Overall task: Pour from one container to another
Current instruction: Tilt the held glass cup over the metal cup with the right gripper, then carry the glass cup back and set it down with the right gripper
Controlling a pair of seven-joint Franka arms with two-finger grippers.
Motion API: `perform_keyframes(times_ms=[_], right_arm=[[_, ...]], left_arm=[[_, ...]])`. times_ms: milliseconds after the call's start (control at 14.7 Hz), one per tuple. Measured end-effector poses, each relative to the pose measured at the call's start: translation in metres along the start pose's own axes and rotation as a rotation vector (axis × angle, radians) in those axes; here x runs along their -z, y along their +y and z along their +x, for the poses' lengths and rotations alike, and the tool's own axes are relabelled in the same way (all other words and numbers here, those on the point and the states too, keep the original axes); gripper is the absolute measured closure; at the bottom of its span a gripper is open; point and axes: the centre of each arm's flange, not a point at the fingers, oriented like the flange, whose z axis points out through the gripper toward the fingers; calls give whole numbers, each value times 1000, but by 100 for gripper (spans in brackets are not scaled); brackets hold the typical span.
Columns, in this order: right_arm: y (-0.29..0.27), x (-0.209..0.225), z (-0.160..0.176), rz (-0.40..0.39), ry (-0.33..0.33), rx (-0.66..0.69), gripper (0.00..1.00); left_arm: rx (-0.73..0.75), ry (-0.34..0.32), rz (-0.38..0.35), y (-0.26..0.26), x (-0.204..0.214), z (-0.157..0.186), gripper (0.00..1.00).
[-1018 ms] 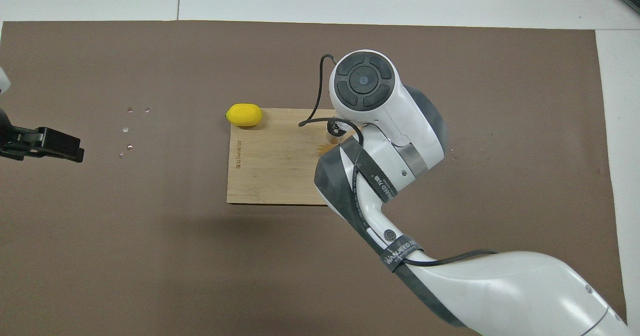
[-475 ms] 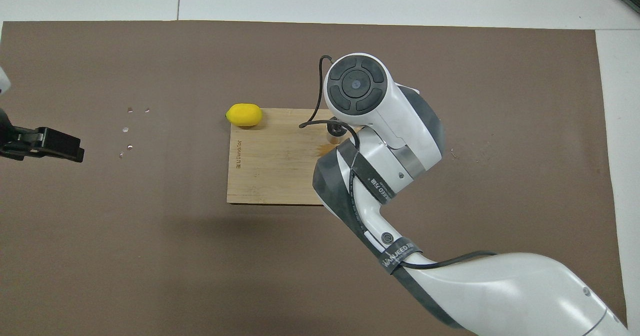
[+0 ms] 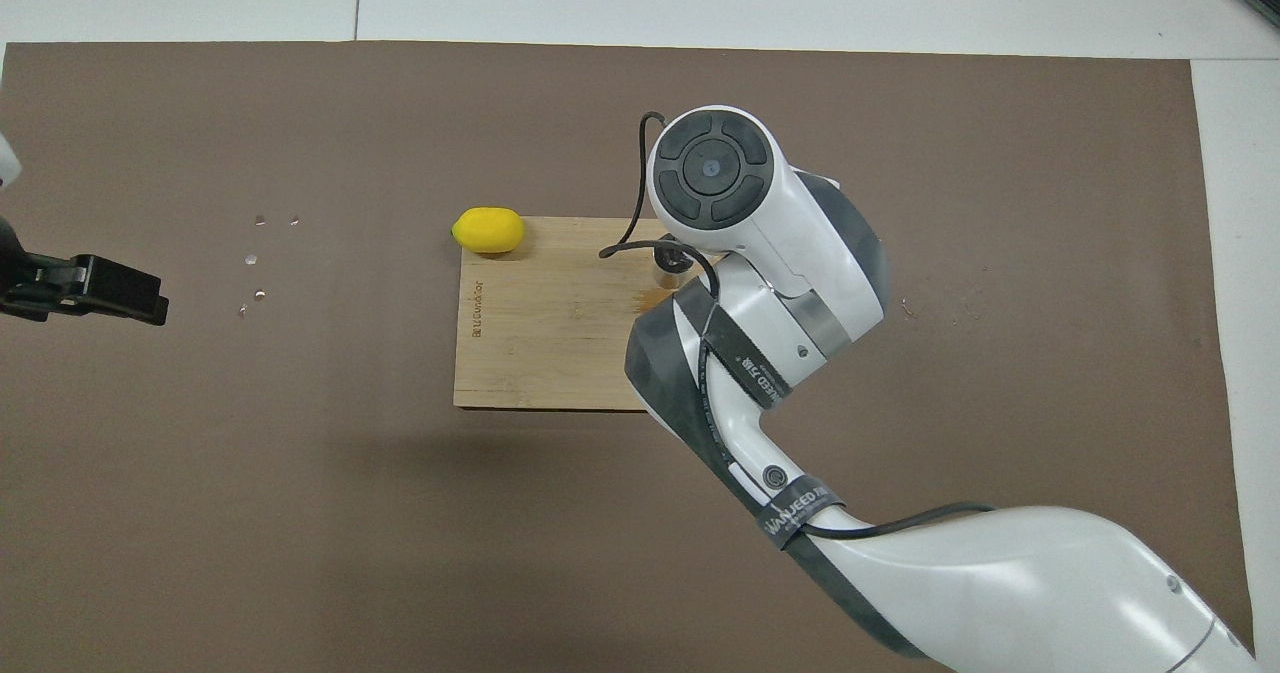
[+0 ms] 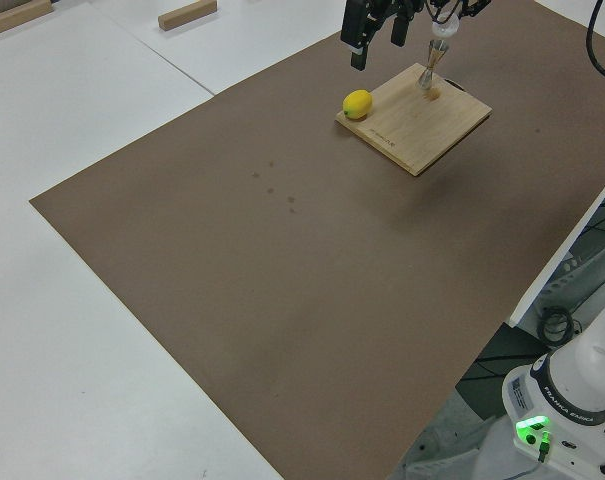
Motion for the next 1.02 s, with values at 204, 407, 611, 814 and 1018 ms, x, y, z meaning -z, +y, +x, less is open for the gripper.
perform_keyframes(times_ms=[204, 407, 611, 814, 1018], right_arm=[[0, 0, 0, -6, -57, -29, 52], [1, -2, 11, -9, -64, -50, 52], [2, -5, 22, -17, -109, -90, 52], [4, -9, 40, -28, -189, -150, 52], [7, -16, 67, -34, -291, -206, 52]], left_arm=[[0, 0, 0, 0, 0, 0, 0], [0, 0, 0, 0, 0, 0, 0], [0, 0, 0, 0, 0, 0, 0], [0, 0, 0, 0, 0, 0, 0], [0, 0, 0, 0, 0, 0, 0]])
